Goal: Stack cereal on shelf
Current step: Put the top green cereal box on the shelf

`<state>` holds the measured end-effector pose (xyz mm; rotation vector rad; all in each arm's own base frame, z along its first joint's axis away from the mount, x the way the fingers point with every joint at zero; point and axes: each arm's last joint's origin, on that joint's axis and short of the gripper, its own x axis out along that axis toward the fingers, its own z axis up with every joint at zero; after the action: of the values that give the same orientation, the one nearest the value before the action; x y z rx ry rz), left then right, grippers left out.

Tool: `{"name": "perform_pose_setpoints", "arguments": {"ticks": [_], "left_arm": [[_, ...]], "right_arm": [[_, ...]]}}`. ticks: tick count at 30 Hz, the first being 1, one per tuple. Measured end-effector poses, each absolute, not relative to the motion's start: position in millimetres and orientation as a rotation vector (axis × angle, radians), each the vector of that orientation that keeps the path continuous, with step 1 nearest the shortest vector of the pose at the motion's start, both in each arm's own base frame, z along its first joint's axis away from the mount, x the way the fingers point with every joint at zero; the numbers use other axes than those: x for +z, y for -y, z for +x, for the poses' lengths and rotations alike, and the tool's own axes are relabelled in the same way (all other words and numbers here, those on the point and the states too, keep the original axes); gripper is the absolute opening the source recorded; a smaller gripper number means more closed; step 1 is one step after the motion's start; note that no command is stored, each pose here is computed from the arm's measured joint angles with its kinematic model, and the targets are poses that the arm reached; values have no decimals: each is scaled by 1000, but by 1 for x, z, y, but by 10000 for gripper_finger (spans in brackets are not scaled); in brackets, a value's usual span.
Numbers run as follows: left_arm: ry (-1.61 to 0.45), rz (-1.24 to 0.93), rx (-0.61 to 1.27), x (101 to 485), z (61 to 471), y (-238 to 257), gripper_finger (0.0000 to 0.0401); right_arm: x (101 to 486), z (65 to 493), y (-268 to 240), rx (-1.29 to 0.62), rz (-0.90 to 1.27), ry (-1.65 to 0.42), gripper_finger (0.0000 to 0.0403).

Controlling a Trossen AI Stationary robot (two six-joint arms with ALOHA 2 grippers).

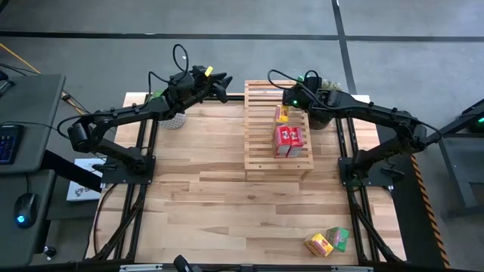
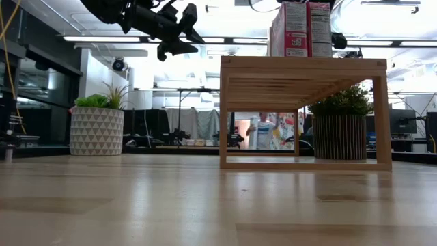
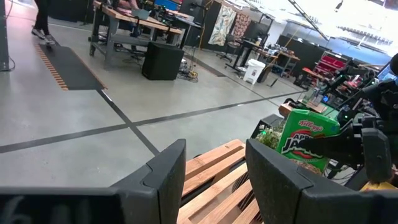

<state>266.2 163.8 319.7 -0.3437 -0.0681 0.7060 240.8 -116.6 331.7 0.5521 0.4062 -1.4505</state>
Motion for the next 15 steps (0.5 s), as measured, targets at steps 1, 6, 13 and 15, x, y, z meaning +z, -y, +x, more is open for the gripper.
{"name": "perform_pose_setpoints", "arguments": {"ticks": [1,6,13,15], "left_arm": [[68,-344,706,320,266,-164,158],[68,-343,706,320,266,-164,158],[66,-338,706,320,266,-164,158],[63,-331,706,320,266,-164,158]], "right_arm": [[332,241,117,-1450,552,-406,127],[332,241,117,-1447,555,-408,127],[331,242,117,-1438,565,-417,151],[330,242,117,-1442,572,-410,172]]}}
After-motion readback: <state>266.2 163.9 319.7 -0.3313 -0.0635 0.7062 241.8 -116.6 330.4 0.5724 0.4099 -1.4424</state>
